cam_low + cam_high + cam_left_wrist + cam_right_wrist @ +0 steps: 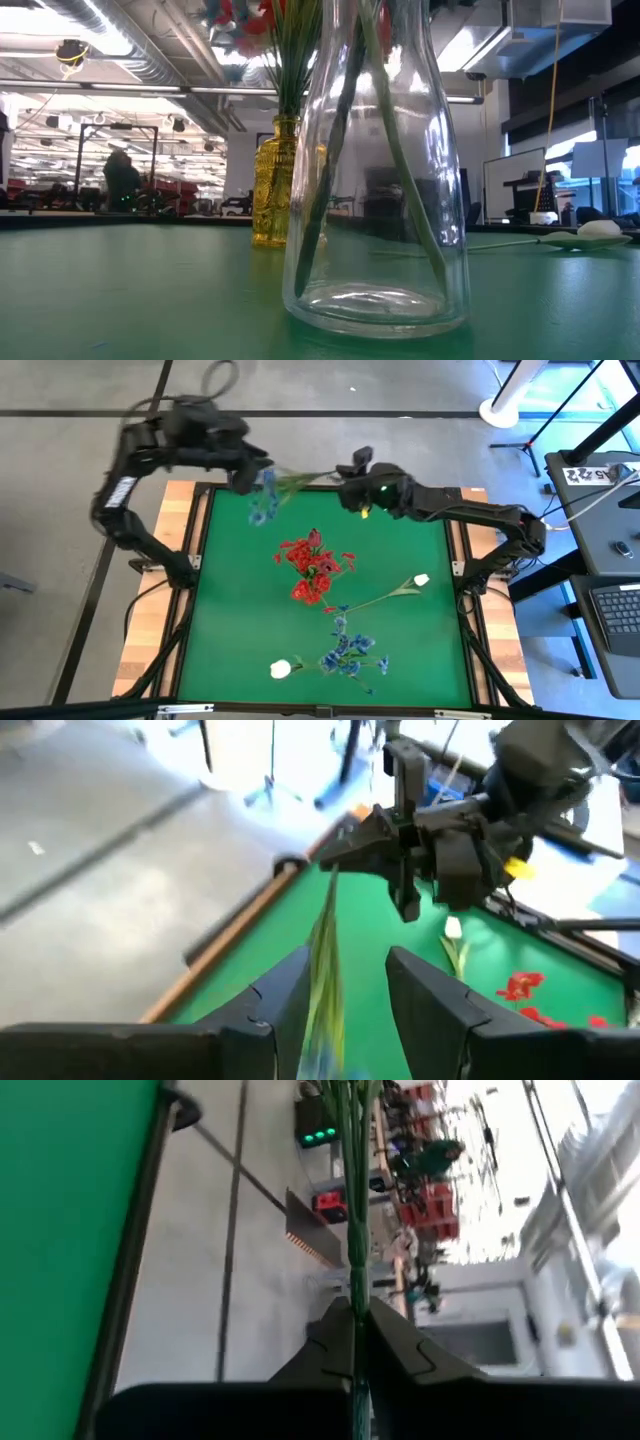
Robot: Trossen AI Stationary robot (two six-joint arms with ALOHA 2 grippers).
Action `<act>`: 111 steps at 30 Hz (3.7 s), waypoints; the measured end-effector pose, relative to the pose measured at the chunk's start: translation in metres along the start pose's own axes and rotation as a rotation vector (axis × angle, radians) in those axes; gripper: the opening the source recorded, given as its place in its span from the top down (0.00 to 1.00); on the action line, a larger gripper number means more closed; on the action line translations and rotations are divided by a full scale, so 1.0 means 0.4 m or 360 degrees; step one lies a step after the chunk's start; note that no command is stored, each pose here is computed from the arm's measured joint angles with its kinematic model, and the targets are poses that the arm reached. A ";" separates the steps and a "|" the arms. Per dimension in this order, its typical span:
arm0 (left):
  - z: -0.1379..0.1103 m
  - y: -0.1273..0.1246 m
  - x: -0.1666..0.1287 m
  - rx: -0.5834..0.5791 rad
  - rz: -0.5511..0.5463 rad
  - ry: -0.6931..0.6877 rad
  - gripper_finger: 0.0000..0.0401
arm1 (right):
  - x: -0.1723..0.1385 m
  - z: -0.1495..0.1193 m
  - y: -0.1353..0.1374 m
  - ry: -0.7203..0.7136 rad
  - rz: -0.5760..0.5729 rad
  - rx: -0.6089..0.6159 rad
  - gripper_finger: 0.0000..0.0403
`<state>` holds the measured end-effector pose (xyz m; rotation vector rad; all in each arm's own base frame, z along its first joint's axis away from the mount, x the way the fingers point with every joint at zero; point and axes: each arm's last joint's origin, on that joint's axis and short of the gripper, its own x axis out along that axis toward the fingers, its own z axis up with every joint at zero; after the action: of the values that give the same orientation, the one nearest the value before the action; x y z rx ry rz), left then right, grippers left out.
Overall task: Sort flowers into vase by color
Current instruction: Put the blue flowers into the transparent vase
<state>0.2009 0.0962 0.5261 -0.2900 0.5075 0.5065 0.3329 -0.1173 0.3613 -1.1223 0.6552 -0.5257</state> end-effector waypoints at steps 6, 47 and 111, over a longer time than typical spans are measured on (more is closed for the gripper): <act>-0.047 -0.009 -0.152 0.0006 0.0000 -0.0215 0.69 | -0.074 -0.091 -0.102 -0.0107 0.0016 0.0532 0.99; -0.335 -0.404 0.141 0.0473 -0.0728 -0.1215 0.70 | -0.356 0.147 0.035 -0.1736 0.1197 0.1986 0.99; -0.257 -0.554 0.086 0.0150 -0.0437 -0.1182 0.99 | -0.420 0.114 0.004 -0.1759 0.1422 0.1957 0.50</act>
<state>0.3037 -0.1157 0.4527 -0.0637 -0.2301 0.2886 0.2477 0.0270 0.4082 0.2028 -0.2324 0.4797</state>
